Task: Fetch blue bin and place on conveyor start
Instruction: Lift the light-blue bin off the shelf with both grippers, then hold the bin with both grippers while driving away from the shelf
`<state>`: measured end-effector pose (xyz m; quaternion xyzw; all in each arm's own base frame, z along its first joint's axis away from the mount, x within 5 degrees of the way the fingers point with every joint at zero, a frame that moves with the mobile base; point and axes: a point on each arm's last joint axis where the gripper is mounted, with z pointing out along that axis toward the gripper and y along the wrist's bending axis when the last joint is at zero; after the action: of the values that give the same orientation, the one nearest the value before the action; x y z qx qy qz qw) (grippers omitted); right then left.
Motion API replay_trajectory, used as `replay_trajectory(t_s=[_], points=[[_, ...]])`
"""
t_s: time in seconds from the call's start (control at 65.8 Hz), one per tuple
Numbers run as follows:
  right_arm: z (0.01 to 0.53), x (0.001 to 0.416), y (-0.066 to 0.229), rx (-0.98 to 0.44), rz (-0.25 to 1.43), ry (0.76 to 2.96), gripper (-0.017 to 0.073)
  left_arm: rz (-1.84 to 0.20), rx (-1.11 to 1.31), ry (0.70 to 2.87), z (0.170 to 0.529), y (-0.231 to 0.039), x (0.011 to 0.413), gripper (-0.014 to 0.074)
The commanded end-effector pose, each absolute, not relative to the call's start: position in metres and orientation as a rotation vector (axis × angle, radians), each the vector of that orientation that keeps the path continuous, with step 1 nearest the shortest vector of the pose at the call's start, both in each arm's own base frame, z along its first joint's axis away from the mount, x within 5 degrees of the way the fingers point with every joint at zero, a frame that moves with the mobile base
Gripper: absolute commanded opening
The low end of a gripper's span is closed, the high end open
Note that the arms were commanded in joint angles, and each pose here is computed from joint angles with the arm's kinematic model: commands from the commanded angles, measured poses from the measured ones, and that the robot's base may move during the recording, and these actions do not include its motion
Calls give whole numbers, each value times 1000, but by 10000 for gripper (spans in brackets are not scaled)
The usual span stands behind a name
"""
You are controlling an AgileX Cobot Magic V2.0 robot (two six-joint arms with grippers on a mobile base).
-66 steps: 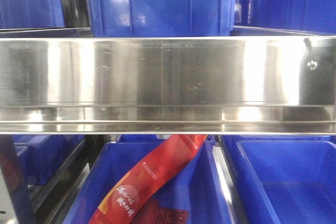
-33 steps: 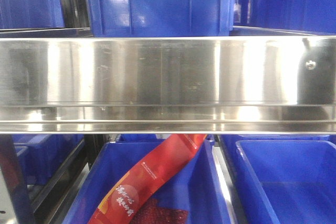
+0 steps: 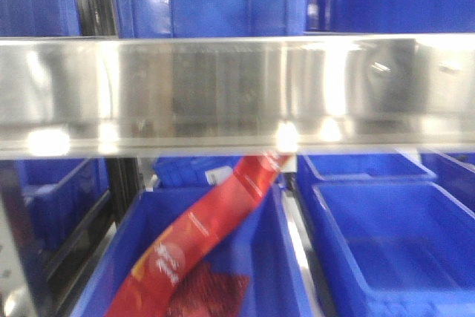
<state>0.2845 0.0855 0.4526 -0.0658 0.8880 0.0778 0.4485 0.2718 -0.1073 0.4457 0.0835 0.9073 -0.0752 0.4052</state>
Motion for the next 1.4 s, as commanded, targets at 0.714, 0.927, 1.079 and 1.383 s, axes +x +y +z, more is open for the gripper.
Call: replay_trajectory(t_s=[0.714,0.927,1.079,1.383], points=[[483,291,93,-165,289,1891,-151,-316,222,2211,457,-116,268,-111],[483,291,93,-165,290,1887,-151,-316,222,2211,457,-116,268,-111],[483,291,93,-165,290,1887,-151,-316,222,2211,457,-116,268,-111],[483,291,93,-165,290,1887,-151,-316,222,2211,457,-116,268,-111]])
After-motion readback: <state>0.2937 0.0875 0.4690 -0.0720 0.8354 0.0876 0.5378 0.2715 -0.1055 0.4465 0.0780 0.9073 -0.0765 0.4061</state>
